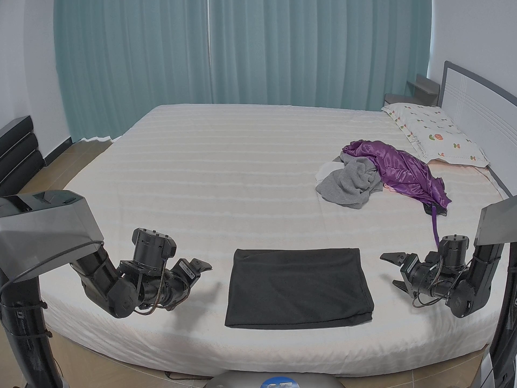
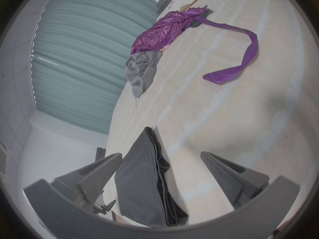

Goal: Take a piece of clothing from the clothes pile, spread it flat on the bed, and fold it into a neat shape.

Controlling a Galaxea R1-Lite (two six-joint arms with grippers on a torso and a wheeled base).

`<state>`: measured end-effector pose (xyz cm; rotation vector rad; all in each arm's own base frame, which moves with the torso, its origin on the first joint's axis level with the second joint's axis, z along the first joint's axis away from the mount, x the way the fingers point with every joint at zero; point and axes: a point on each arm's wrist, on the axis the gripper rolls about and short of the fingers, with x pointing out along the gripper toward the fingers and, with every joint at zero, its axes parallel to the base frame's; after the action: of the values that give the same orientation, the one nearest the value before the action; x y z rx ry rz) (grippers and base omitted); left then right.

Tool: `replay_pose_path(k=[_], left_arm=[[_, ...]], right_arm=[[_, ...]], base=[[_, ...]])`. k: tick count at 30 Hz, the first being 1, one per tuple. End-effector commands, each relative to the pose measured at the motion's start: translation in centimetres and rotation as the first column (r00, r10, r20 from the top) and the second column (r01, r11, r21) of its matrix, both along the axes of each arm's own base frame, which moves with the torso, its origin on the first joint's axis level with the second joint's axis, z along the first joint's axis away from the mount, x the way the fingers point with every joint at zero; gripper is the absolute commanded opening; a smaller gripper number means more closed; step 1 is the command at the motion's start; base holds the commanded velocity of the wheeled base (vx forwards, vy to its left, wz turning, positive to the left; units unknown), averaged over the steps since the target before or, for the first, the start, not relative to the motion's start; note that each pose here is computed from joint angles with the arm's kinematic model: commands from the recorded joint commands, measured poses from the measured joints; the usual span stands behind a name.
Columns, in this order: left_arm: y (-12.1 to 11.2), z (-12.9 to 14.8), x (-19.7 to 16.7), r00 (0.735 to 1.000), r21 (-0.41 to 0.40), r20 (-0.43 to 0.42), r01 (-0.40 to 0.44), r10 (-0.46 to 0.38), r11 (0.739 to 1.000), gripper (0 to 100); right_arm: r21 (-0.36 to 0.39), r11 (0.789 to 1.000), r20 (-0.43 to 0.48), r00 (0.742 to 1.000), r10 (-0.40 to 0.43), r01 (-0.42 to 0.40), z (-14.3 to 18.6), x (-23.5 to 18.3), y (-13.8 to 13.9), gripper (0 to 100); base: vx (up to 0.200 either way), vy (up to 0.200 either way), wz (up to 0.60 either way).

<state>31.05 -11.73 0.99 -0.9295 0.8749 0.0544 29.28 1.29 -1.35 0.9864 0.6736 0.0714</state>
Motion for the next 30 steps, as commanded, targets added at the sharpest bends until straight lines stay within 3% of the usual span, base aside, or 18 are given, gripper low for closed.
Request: replay_pose_path(k=[1, 9, 20, 30], left_arm=[[-0.1, 0.0, -0.1, 1.0, -0.001, 0.0, 0.003, -0.003, 1.0, 100], [-0.2, 0.0, -0.1, 1.0, 0.001, 0.003, 0.006, -0.006, 1.0, 100], [-0.4, 0.0, 0.2, 0.999, 0.032, 0.025, 0.039, -0.039, 0.999, 100], [-1.2, -1.6, 1.6, 0.992, 0.134, 0.049, 0.105, -0.113, 0.985, 100]], right_arm=[[0.003, 1.0, -0.011, 1.0, -0.017, 0.017, -0.5, 0.3, -0.4, 100], [0.005, 1.0, -0.005, 1.0, -0.021, 0.021, -0.8, 0.6, -0.5, 100], [0.005, 1.0, -0.004, 1.0, -0.021, 0.021, -0.8, 0.6, -0.5, 100], [0.005, 1.0, -0.01, 1.0, -0.018, 0.018, -0.9, 0.5, -0.4, 100]], base=[[0.0, -0.2, 0.0], [0.0, -0.2, 0.0], [0.0, 0.0, 0.0], [0.0, 0.0, 0.0]])
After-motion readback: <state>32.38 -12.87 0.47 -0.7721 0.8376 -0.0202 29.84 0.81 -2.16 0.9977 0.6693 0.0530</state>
